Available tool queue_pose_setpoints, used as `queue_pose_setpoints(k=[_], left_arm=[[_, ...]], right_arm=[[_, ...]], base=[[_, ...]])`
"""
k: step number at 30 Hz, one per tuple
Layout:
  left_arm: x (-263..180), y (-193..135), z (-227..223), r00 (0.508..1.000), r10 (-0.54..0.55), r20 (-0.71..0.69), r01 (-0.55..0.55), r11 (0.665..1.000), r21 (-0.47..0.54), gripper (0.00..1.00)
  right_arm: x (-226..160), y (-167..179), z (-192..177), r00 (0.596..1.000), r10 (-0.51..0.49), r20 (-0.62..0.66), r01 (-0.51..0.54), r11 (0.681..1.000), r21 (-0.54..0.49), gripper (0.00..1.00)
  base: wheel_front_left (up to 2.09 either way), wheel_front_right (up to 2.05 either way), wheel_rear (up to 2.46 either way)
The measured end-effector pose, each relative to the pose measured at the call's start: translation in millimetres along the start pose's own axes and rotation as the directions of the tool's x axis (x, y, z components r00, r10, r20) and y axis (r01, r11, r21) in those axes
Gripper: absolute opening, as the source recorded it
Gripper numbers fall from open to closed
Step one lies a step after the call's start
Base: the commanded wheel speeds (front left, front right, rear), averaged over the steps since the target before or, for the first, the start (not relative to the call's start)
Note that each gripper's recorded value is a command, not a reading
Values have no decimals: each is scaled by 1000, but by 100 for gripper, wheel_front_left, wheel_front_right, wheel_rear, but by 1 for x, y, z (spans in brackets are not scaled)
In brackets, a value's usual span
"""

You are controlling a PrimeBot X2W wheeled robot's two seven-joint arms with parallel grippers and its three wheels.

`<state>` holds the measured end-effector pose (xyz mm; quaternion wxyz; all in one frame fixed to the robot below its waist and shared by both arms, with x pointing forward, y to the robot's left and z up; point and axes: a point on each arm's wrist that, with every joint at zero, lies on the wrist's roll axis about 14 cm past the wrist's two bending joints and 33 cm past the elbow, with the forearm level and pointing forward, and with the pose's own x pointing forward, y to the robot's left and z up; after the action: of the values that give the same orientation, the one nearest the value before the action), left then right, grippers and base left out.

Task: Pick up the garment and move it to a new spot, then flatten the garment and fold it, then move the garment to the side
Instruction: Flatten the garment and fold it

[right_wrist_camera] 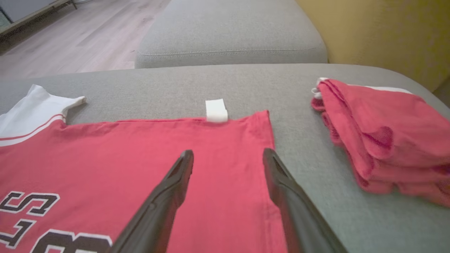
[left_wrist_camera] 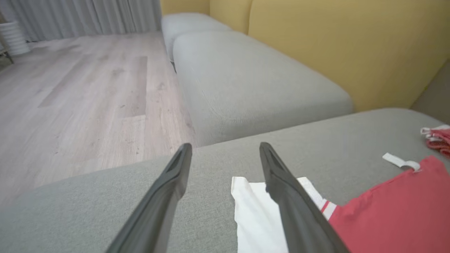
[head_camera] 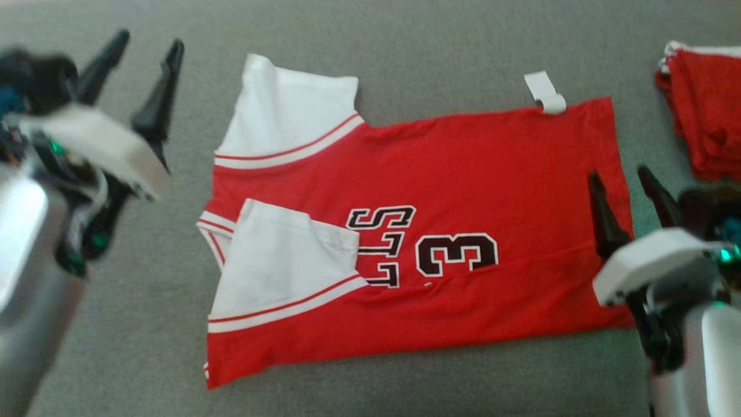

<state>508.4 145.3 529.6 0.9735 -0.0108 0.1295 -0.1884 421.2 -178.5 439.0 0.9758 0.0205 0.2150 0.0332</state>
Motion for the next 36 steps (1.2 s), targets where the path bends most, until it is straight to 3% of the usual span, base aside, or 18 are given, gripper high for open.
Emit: queue_pose_setpoints(k=[9, 20, 27, 28, 30, 33, 36], left_arm=[[64, 7, -72, 945, -46, -324, 50, 999, 6, 100], [103, 0, -130, 878, -82, -473, 65, 997, -52, 100], [114, -9, -142, 856, -119, -503, 93, 993, -76, 100], [114, -11, -141, 852, -127, -507, 100, 992, -80, 96], [114, -15, -141, 843, -149, -516, 120, 989, -88, 52], [113, -18, -141, 842, -160, -515, 134, 987, -87, 0], [112, -19, -136, 855, -166, -491, 145, 986, -81, 0]], right_arm=[[35, -6, 5, 1000, 3, -12, -4, 999, -40, 100], [46, -27, -5, 999, -39, -37, 37, 998, -49, 100], [48, -32, -12, 998, -48, -48, 46, 998, -44, 100], [48, -32, -13, 998, -49, -50, 47, 998, -44, 100], [48, -32, -13, 998, -48, -52, 46, 998, -44, 100], [52, -31, -9, 998, -42, -41, 40, 998, -49, 100], [58, -28, 2, 999, -30, -17, 29, 998, -58, 100]], base=[[0, 0, 0], [0, 0, 0], [0, 0, 0], [0, 0, 0], [0, 0, 0], [0, 0, 0], [0, 0, 0]])
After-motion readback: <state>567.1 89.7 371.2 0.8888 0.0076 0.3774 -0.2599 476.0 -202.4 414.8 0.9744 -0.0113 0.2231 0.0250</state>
